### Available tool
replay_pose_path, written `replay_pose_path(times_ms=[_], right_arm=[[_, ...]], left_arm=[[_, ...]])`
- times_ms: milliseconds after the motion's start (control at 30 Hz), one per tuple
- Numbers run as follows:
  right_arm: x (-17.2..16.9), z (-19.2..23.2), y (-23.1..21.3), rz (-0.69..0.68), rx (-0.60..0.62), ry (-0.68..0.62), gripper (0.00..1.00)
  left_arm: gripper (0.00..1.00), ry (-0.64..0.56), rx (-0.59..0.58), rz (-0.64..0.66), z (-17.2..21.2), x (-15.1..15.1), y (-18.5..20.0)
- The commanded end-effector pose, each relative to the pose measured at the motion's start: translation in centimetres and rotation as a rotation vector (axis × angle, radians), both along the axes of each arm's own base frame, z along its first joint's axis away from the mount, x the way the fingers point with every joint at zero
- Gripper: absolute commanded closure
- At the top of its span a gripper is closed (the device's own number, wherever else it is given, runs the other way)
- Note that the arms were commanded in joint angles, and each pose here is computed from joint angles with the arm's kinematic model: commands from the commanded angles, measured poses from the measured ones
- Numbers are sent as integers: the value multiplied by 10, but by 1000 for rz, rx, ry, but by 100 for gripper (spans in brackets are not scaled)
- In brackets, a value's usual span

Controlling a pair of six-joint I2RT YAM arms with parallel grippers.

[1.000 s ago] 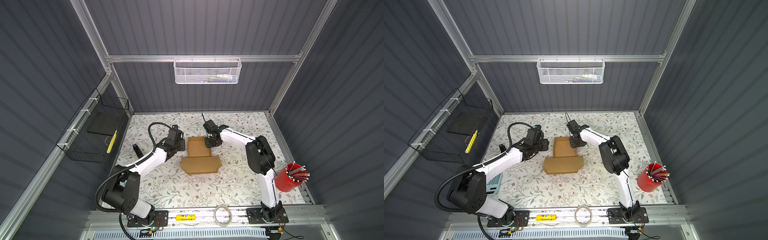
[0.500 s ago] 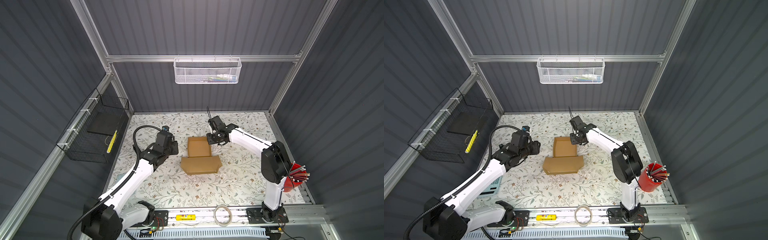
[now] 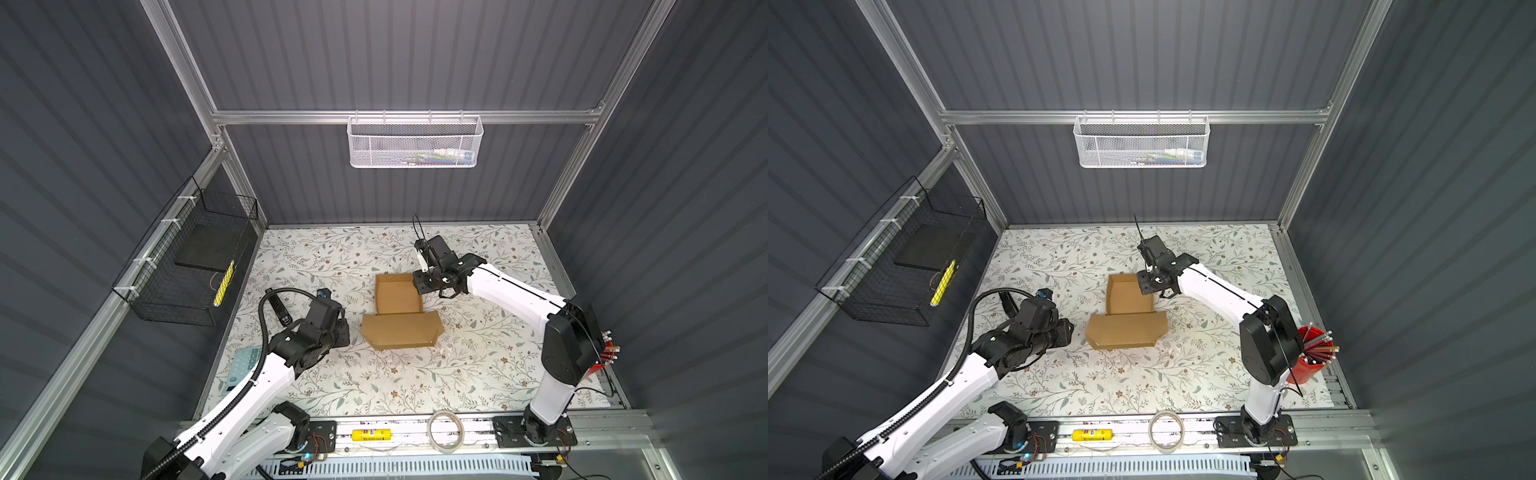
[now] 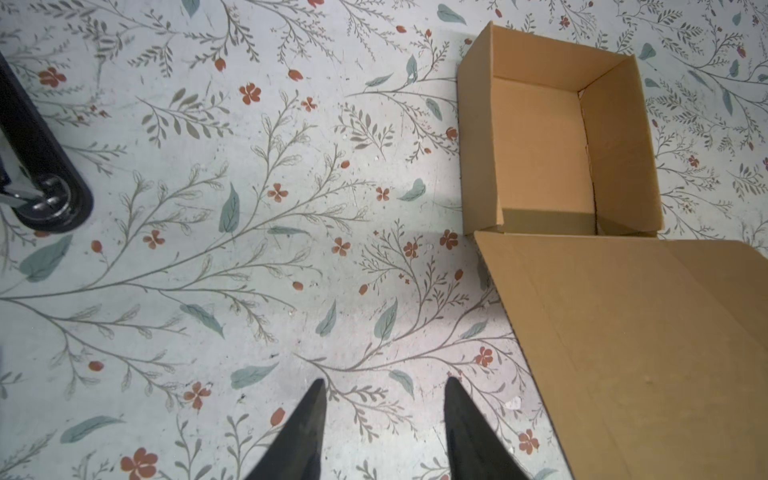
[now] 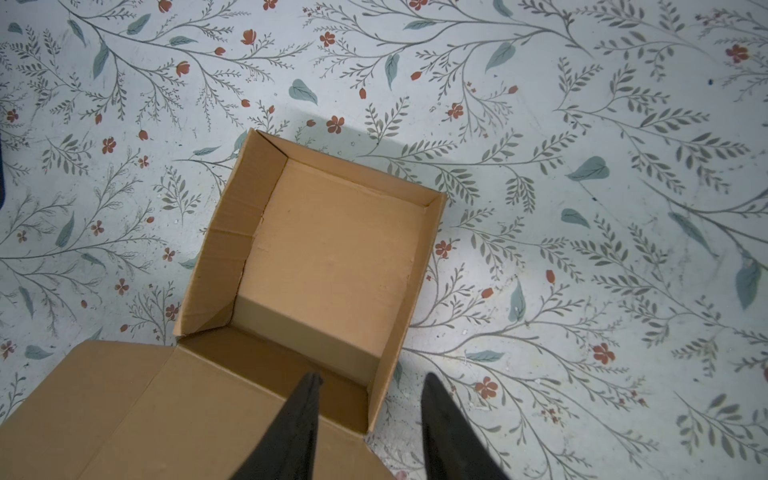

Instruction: Fold the paper box

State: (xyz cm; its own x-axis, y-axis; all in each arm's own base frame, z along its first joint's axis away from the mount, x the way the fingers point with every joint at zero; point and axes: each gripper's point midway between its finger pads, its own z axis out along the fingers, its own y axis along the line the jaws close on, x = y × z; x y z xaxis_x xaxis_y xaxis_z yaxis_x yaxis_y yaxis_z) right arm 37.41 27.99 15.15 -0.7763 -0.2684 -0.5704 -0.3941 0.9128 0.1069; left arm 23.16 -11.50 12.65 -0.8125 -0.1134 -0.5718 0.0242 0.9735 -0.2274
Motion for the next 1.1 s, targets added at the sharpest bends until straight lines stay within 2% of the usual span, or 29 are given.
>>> replay_pose_path(times_ms=[0,533,800,1067], right_arm=[[-7,2,-3,8,-19,-9,57],[-21,0,-1,47,-21,-11,57],[-21,-11,4,96,-48,4,57],[-16,-16,5,100,-66,5,57]], left_arm=[[54,61,-27,42,-15,-17,3],[54,130,-187,24,-50,-46,-37],[54,73,-324,58,-53,-52,-57],[54,-5,-393,51,-46,-53,-79]])
